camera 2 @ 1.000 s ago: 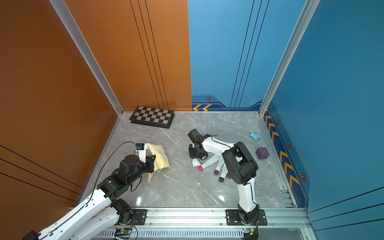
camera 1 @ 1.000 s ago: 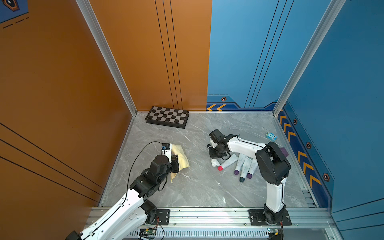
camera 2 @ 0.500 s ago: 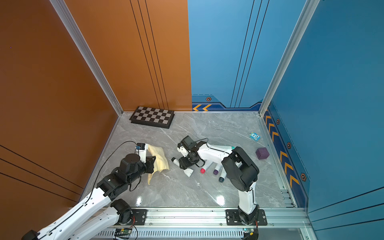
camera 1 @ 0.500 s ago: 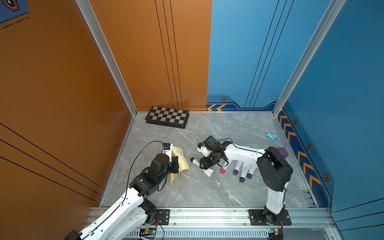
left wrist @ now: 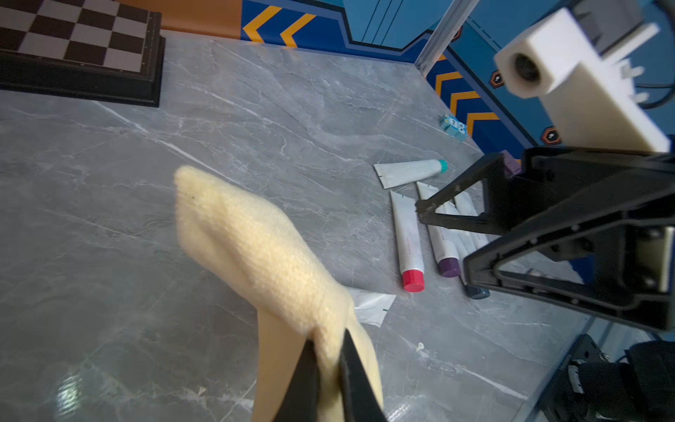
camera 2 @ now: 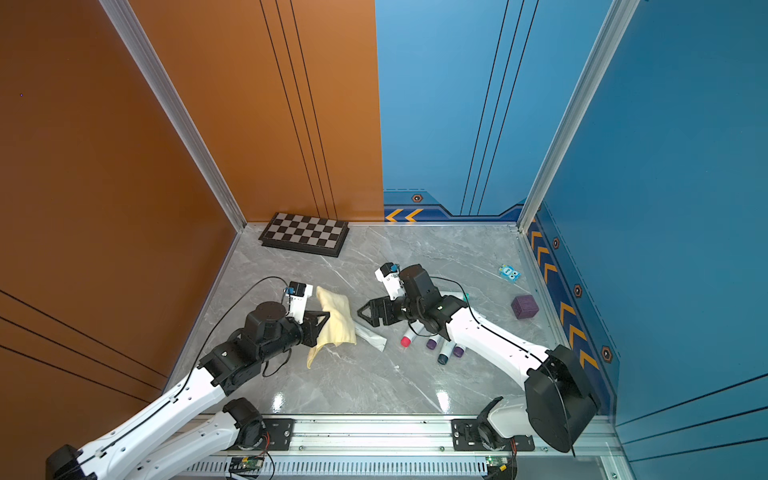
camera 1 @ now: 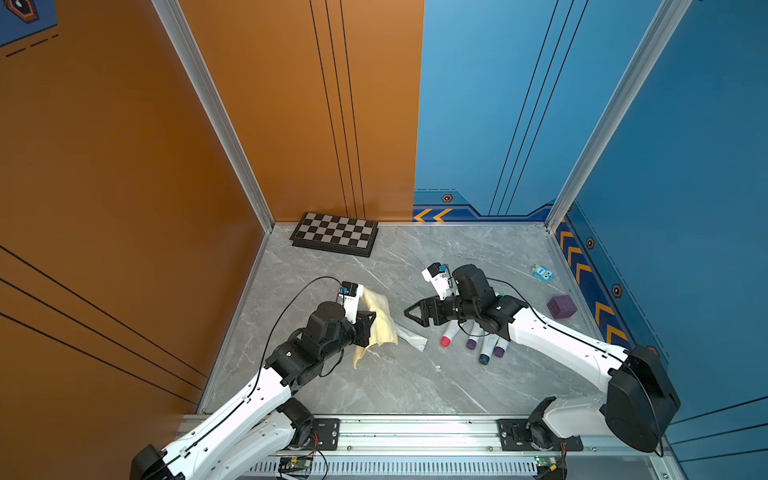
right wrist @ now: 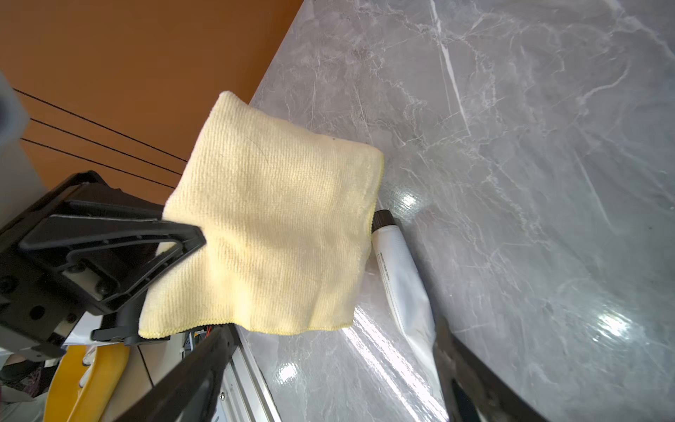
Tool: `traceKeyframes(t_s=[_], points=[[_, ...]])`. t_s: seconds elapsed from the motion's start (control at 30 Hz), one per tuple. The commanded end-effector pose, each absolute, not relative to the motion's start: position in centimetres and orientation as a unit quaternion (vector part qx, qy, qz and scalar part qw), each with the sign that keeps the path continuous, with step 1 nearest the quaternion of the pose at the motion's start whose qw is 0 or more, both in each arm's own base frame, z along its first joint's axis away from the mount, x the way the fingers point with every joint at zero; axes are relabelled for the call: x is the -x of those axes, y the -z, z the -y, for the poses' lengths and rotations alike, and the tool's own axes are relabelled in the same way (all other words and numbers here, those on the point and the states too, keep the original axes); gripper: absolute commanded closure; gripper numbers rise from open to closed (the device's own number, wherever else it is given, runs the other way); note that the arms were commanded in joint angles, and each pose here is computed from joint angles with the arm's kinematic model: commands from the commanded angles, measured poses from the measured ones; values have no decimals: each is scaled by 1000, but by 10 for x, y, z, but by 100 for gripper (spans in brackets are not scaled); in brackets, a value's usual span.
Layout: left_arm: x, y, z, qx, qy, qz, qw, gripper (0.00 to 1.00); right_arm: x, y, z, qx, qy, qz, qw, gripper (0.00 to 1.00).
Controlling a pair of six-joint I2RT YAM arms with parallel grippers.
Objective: Wipe the surface of the toothpaste tube
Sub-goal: Move the toothpaste to the center of the board, then adjust the cleaning item.
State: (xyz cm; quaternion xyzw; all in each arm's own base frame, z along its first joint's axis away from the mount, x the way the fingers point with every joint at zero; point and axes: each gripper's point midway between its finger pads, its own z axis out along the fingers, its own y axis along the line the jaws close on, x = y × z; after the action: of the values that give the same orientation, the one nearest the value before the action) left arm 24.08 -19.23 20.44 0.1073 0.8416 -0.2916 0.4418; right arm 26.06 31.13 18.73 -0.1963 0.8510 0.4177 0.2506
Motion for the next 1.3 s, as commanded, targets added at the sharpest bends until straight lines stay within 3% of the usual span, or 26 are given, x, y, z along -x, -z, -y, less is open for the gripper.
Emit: traceKeyframes(t_s=[0.0, 0.3, 0.57, 0.73, 0.87, 1.13, 1.17, 1.23, 1.27], points=[[-239, -243, 219, -138, 362, -798, 462, 88, -243, -212, -322, 213, -465, -821, 252, 10], [-242, -262, 244, -143, 426, -771, 451, 89, -211, -212, -324, 254, -455, -813, 261, 8], [-234, -276, 274, -172, 500, -748, 403, 89, -232, -203, -322, 230, -429, -822, 297, 9], [-230, -272, 284, -183, 517, -746, 377, 89, -248, -203, -323, 211, -428, -822, 312, 16], [-232, -269, 286, -178, 533, -741, 367, 88, -255, -201, -324, 201, -426, -824, 314, 30], [-245, -259, 279, -154, 535, -751, 354, 87, -259, -212, -310, 184, -422, -820, 340, 100], [-247, -257, 277, -150, 532, -753, 356, 81, -259, -212, -306, 180, -417, -822, 343, 100], [-256, -252, 267, -130, 519, -760, 369, 46, -262, -213, -297, 170, -406, -829, 346, 100], [-261, -248, 259, -116, 511, -764, 376, 34, -261, -212, -294, 169, -399, -833, 344, 100]])
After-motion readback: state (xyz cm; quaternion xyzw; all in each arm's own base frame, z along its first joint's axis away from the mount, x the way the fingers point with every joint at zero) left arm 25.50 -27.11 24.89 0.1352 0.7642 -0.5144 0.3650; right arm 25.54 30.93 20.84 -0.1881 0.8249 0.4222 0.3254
